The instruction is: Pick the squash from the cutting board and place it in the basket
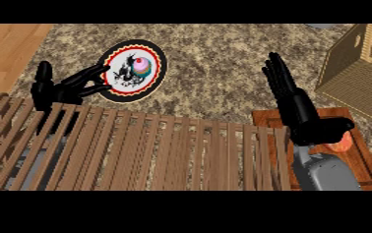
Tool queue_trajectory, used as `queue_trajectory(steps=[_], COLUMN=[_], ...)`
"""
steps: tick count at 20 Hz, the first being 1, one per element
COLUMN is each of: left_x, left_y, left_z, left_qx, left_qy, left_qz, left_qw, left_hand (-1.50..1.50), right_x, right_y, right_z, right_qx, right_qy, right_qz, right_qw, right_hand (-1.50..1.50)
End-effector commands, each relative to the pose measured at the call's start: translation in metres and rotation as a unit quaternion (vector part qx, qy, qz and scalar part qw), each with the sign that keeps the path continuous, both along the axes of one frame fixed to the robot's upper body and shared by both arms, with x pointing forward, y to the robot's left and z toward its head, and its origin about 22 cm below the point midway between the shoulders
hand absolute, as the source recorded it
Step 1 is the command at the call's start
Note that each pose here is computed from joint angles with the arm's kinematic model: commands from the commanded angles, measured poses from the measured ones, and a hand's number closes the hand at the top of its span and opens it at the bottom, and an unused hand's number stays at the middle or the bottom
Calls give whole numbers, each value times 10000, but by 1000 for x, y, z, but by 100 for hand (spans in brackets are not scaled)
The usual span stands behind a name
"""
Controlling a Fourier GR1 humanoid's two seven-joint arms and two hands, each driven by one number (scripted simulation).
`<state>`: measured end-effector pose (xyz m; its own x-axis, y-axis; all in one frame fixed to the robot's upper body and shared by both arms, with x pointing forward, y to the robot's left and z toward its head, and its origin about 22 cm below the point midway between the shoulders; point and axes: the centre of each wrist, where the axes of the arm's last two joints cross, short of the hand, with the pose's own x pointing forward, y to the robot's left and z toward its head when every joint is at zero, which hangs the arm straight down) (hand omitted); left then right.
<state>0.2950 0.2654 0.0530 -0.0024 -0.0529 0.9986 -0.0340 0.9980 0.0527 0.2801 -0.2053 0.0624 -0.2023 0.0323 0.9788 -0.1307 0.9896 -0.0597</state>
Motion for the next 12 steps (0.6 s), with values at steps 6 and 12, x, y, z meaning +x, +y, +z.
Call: queue_trajectory(steps=[6,12], left_x=[-4,-10], left_y=[45,34], left_z=[49,35], left_qx=[1667,1497], left_qy=[-986,-649], left_qz=[-102,-315], left_qw=[9810,9861], left_hand=[0,0], right_x=[24,28], right_y=[-68,7], right_z=[15,1], right_qx=[-47,1019], right_qy=[18,-97], right_qz=[84,-668], right_qw=[10000,9925], right_hand=[150,-150])
